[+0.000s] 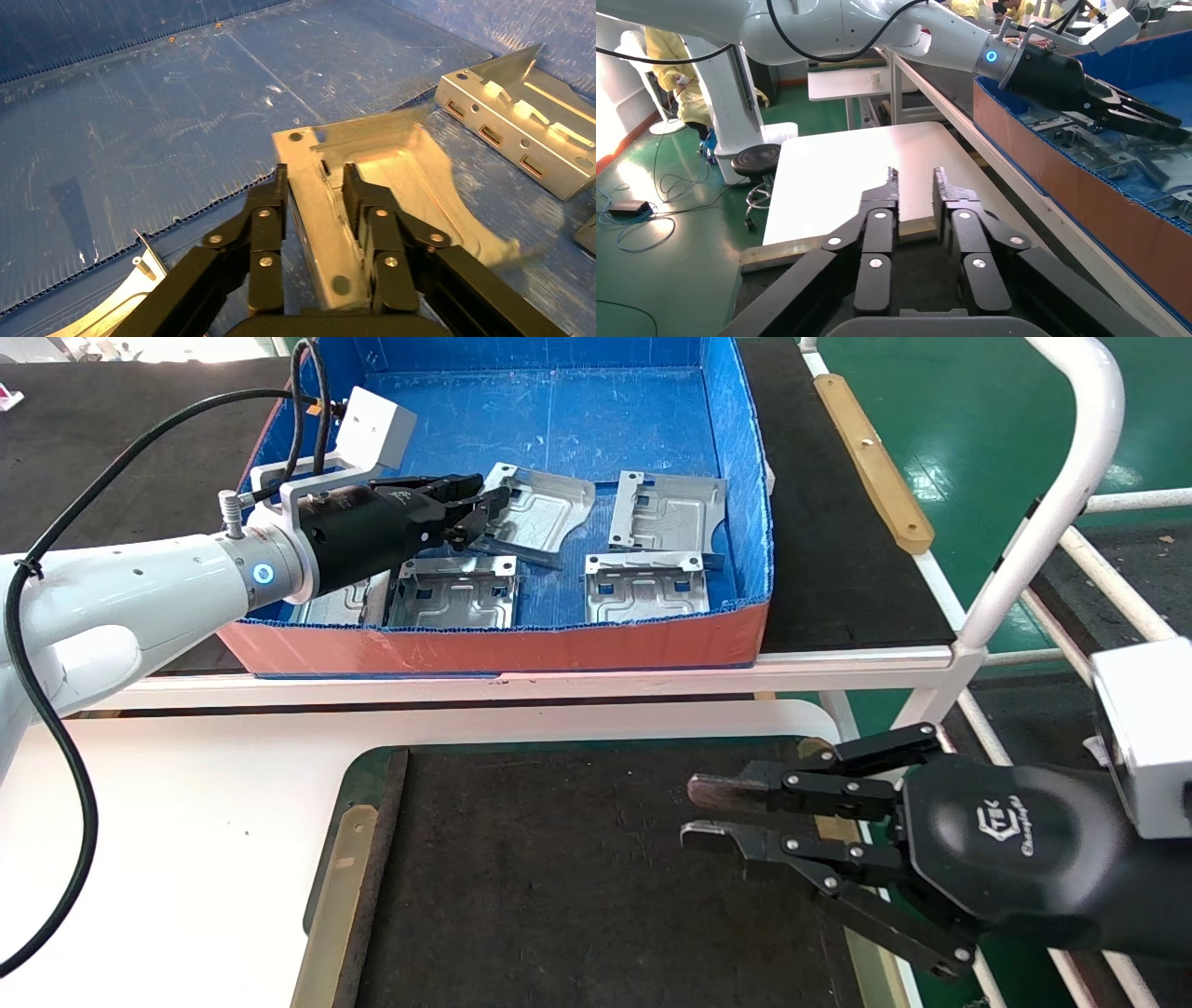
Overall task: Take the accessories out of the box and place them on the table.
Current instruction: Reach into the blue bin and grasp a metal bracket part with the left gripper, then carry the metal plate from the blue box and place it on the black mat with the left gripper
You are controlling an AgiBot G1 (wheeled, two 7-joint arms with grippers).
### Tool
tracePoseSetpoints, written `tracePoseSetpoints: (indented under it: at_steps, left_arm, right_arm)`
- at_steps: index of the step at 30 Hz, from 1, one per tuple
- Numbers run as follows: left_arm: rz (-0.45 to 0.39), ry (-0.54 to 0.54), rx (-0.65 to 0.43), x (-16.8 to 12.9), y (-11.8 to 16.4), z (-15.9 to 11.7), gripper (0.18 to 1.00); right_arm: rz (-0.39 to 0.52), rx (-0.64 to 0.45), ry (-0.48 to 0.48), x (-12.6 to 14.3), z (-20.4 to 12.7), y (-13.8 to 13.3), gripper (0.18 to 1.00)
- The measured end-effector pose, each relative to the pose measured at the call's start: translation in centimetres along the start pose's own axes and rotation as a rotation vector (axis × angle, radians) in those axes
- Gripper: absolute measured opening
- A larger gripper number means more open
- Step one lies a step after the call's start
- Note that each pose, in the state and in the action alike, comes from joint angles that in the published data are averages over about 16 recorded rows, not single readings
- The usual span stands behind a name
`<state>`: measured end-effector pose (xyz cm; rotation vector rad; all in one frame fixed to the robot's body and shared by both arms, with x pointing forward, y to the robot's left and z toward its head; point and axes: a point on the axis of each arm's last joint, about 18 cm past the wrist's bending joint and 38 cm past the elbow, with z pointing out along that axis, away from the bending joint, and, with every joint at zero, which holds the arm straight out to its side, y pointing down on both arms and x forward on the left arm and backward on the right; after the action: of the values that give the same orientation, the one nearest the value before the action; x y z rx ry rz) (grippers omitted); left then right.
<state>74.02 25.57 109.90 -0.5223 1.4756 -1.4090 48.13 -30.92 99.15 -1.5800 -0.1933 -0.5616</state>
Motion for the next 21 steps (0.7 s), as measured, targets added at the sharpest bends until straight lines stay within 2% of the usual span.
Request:
tracePoseSetpoints:
  at_steps: [8,15,21]
  left_arm:
    - [0.013,-0.01,0.017,-0.1,-0.9,0.2,0.325]
    - [0.048,-0.011,0.075,-0.2,-3.7,0.2,0.284]
    - [0.098,0.055,0.165,0.3,-6.7,-1.0,0.278]
  right_arm:
    - [0.0,0.0,0.0,0.0,0.0,0.0,0.256]
    - [0.0,0.0,0.0,0.0,0.0,0.0,0.209]
    - [0.0,0.0,0.0,0.0,0.0,0.0,0.193]
